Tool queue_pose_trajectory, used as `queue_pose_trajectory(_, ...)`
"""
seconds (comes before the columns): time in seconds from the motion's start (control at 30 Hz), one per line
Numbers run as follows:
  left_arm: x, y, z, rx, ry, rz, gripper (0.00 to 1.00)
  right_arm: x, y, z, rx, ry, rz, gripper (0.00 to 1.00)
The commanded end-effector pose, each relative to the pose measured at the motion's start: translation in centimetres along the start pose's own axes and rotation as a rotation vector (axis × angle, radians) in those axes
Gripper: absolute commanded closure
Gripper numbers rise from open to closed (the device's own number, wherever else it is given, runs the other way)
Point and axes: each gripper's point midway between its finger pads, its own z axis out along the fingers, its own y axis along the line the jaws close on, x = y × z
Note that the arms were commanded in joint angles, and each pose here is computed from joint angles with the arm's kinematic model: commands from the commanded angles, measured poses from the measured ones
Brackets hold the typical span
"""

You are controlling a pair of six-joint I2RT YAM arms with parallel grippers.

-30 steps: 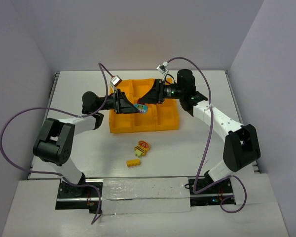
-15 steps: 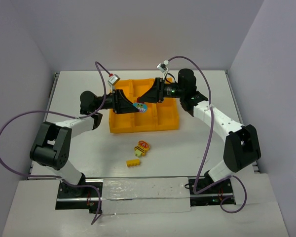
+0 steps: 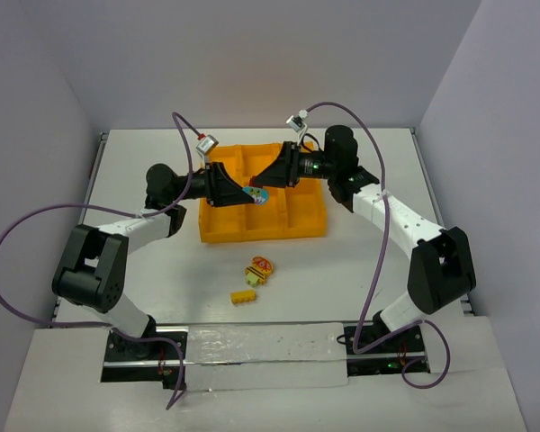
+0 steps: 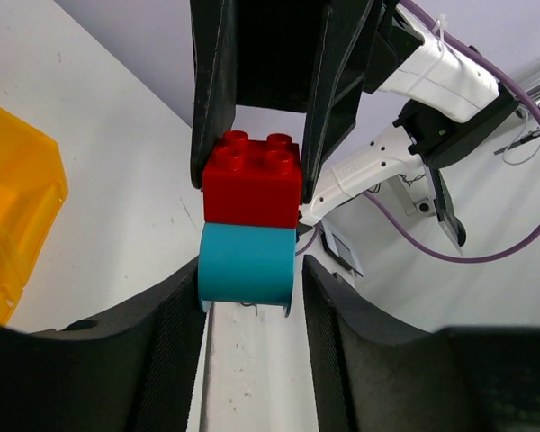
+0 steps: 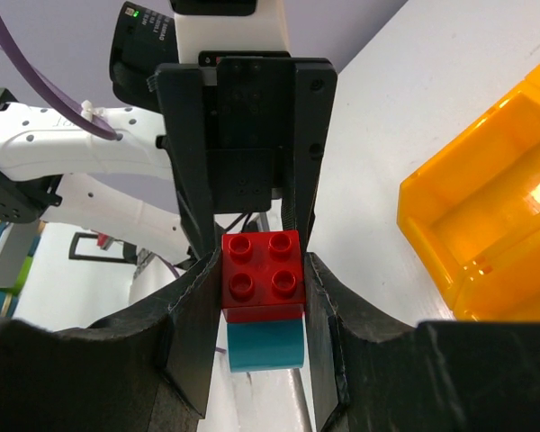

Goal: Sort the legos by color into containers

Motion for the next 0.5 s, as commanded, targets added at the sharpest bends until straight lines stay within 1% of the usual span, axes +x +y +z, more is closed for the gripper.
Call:
queue_pose_trajectory(0.0, -2.30, -2.19, 0.33, 0.030, -0.051, 0.103, 0.47, 0.58, 0.46, -0.06, 0.005, 0.002, -0.046, 1.00)
queue_pose_trajectory(0.23, -2.32, -1.88, 0.39, 0.036, -0.054, 0.088, 0.47, 1.01, 0.16, 0.13, 0.003, 0.007, -0.034, 1.00)
queue_pose_trajectory(0.33, -2.22, -1.84, 0.38, 0.041, -0.051, 0.081, 0.52, 0.94, 0.17, 0.18, 0.001, 0.006, -0.031, 1.00)
queue_pose_trajectory(0.37, -2.18, -1.79, 0.37, 0.039, -0.051, 0.078, 0.57, 0.89, 0.27, 0.16, -0.002, 0.006, -0.035, 1.00)
queue_pose_trajectory(0.4, -2.23, -1.77, 0.39, 0.038, -0.053, 0.081, 0.65, 0.89, 0.35, 0.19, -0.004, 0.006, -0.036, 1.00)
queue_pose_trajectory(0.43, -2.24, -1.62, 0.40, 0.033, -0.052, 0.075, 0.76, 0.91, 0.33, 0.21, -0.004, 0.007, -0.035, 1.00)
queue_pose_trajectory(0.47, -2.22, -1.42, 0.42, 0.026, -0.050, 0.066, 0.91, 0.93, 0.32, 0.22, -0.005, 0.007, -0.035, 1.00)
